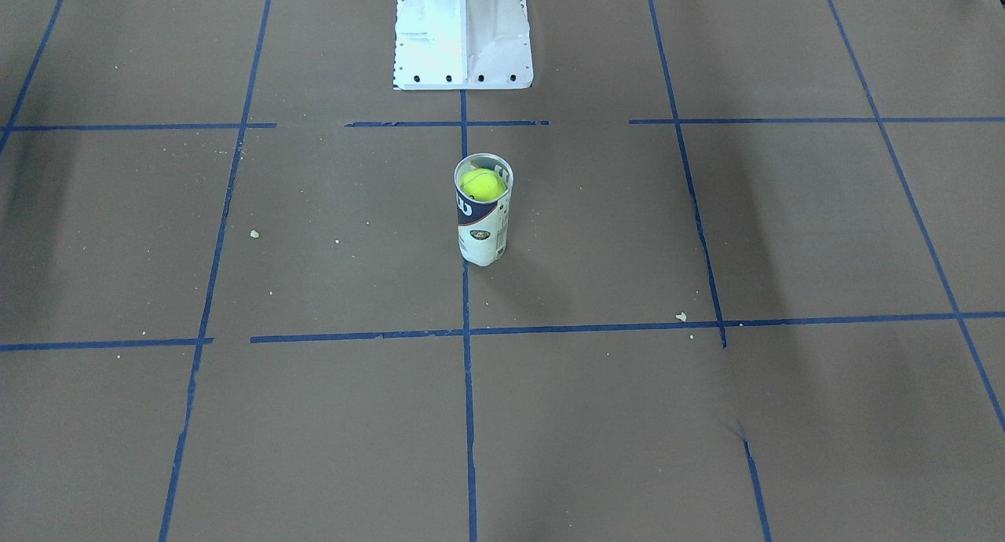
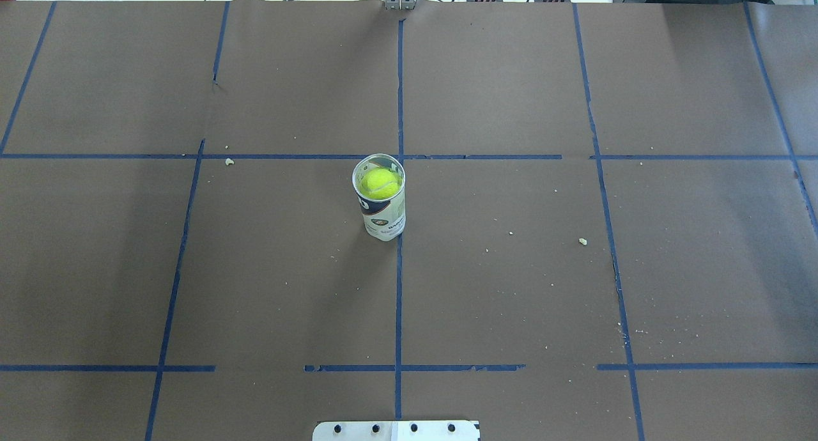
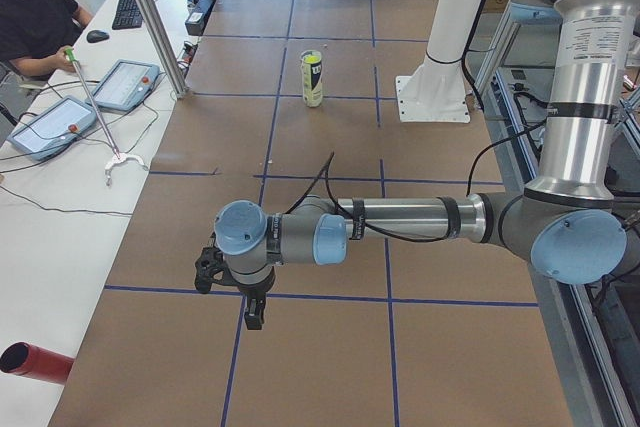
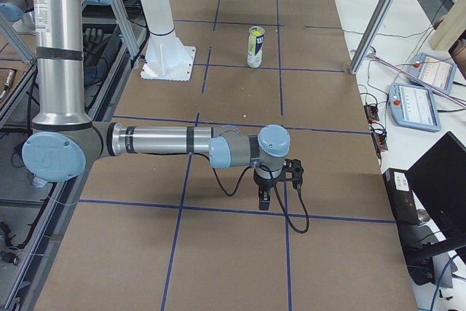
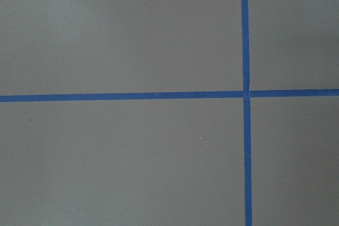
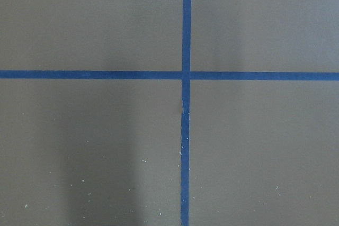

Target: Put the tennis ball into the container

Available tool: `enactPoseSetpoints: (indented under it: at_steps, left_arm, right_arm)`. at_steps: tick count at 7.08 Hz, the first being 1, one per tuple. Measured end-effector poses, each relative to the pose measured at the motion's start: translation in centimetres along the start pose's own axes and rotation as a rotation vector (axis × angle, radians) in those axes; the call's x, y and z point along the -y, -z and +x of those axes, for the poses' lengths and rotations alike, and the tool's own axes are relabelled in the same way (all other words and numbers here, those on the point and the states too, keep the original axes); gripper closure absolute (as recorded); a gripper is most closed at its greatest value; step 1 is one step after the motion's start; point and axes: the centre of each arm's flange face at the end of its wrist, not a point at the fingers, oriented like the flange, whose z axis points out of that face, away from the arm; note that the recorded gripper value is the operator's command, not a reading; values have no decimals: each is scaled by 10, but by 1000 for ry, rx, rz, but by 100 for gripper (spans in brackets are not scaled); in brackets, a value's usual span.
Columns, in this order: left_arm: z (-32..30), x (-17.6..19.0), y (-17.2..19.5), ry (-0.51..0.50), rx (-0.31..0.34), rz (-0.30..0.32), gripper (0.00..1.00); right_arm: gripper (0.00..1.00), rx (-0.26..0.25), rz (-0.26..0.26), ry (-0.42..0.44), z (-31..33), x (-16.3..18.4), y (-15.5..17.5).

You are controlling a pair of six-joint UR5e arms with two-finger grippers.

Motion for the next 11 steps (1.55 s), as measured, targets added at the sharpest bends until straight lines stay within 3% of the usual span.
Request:
enactPoseSetpoints:
  at_steps: [11]
  left_arm:
    - [3, 1, 1, 0, 3, 2, 0]
  right_arm:
    - [0, 0, 0, 0, 0, 0, 0]
